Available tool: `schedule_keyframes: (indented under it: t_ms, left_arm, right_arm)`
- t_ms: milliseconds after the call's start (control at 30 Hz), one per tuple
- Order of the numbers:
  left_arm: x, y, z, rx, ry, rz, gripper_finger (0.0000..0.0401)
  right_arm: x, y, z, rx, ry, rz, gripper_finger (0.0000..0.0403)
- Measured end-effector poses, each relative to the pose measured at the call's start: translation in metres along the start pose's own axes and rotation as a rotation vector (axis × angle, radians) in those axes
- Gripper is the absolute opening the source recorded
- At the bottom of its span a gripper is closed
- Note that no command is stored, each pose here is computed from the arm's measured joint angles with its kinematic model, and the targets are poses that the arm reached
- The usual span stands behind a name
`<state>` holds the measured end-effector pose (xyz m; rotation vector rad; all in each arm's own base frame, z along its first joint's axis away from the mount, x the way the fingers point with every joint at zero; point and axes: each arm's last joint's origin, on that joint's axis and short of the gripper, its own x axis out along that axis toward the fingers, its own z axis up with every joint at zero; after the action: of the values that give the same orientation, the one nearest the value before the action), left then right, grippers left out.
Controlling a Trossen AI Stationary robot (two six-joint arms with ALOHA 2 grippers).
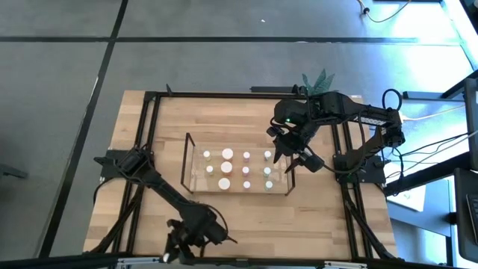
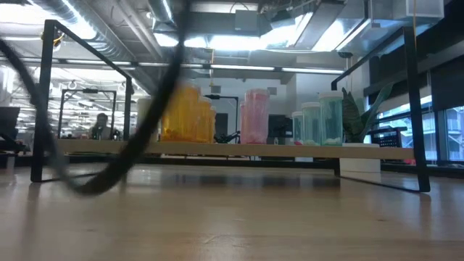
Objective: Pick and place medicine bottles onto shelf by color
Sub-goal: Put the yellow pill bottle aligned with the yellow pill bottle on the shelf
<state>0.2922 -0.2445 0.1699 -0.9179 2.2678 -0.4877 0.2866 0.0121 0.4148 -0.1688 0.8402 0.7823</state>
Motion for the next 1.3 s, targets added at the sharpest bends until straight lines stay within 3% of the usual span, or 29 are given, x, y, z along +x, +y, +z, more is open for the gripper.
schedule_keyframes:
  t_ms: [267,533,867,1300]
  left_arm:
    - [-0.019,-0.027,0.024,0.304,-0.181,-0.155,0.0101]
    - [-0.05,-0.052,0.007,0.592,-0.515,-0.174,0.0101]
    - [-0.063,-0.072,-0.048,0.792,-1.011,0.048,0.0101]
    - [-0.042,-0.082,-0.097,0.815,-1.558,0.488,0.0101]
  right_arm:
    - [0.0,0.0,-0.001,0.004,0.005,0.003,0.022]
    - [0.0,0.003,-0.005,0.033,0.042,0.026,0.022]
    - [0.0,0.006,-0.006,0.055,0.024,0.105,0.022]
    - [-0.001,0.01,-0.008,-0.018,0.014,0.17,0.022]
